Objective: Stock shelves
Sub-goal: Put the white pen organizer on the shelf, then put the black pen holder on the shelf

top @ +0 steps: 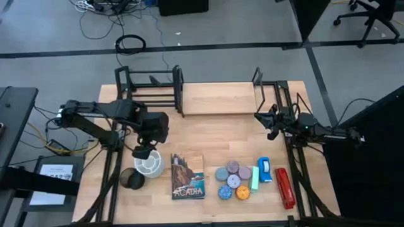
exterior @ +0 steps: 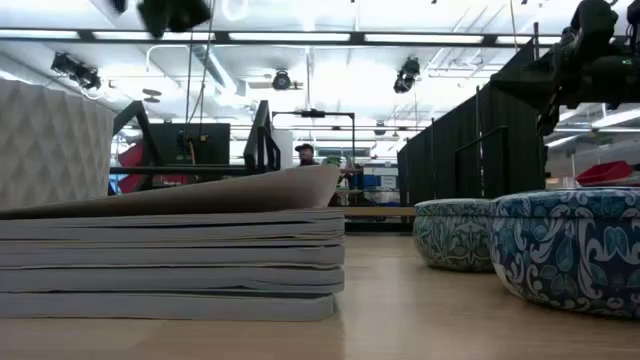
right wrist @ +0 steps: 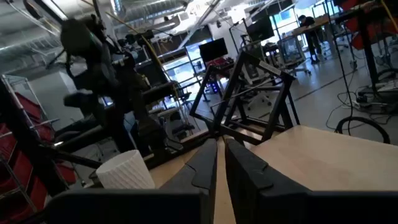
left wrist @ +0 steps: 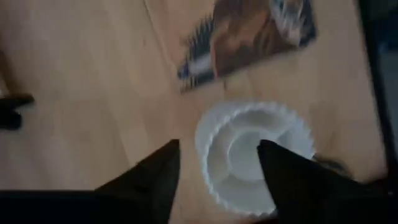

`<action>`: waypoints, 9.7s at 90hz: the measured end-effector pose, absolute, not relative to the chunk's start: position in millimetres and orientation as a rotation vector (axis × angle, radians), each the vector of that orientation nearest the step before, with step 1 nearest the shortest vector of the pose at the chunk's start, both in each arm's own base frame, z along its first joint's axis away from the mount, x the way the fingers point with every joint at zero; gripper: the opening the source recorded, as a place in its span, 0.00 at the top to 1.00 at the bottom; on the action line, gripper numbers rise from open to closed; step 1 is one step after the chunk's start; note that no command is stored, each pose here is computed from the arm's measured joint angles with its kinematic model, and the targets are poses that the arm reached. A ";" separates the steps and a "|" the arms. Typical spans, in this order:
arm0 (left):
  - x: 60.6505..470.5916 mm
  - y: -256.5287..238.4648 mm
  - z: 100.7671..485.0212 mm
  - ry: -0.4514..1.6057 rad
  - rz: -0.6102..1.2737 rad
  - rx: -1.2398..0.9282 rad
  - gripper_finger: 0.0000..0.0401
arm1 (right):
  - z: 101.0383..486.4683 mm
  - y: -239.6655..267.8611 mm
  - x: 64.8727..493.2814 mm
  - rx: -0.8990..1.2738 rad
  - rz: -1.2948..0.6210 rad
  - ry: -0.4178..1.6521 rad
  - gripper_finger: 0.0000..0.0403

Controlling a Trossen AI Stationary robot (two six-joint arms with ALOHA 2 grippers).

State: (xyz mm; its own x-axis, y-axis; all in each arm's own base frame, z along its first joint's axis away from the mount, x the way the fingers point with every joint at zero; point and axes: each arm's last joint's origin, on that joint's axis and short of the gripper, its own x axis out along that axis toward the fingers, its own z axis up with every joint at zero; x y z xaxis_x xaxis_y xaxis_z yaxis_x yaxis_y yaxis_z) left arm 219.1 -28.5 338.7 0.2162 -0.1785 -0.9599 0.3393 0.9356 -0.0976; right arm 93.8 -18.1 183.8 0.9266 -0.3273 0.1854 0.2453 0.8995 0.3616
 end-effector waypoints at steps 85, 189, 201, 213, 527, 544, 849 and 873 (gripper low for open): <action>227.5 -15.9 255.6 1.358 -0.207 0.006 0.99 | 184.0 -18.1 93.7 0.341 -0.299 -0.249 0.98; 376.2 230.4 347.6 0.867 0.790 -0.561 1.00 | 183.3 -18.2 94.3 0.341 -0.301 -0.240 0.98; 363.9 246.1 346.3 0.889 0.849 -0.554 1.00 | 183.3 -18.2 94.3 0.341 -0.300 -0.240 0.98; 356.3 248.0 342.1 0.977 0.867 -0.502 1.00 | 183.3 -18.2 94.3 0.341 -0.301 -0.240 0.98; 424.8 177.1 360.5 0.586 0.867 -0.680 0.83 | 183.7 -18.2 94.2 0.341 -0.301 -0.243 0.98; 474.6 133.4 355.5 0.474 0.459 -0.664 0.90 | 183.7 -18.2 94.2 0.341 -0.301 -0.243 0.98; 253.9 -107.1 327.7 1.475 0.646 -1.325 0.52 | 185.9 -18.2 93.8 0.341 -0.297 -0.265 0.98; 229.9 -128.4 306.0 1.632 0.743 -1.219 0.52 | 186.2 -18.2 93.7 0.341 -0.296 -0.268 0.98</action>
State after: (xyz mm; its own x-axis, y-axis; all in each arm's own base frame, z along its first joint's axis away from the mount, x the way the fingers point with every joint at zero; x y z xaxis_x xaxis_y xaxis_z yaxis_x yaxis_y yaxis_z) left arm 229.9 -128.4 306.0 -0.0690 -0.3783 -0.9231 -0.9446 0.3224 -0.0614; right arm 93.7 -18.2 186.2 0.9220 -0.3273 0.2068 0.2378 0.9003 0.3646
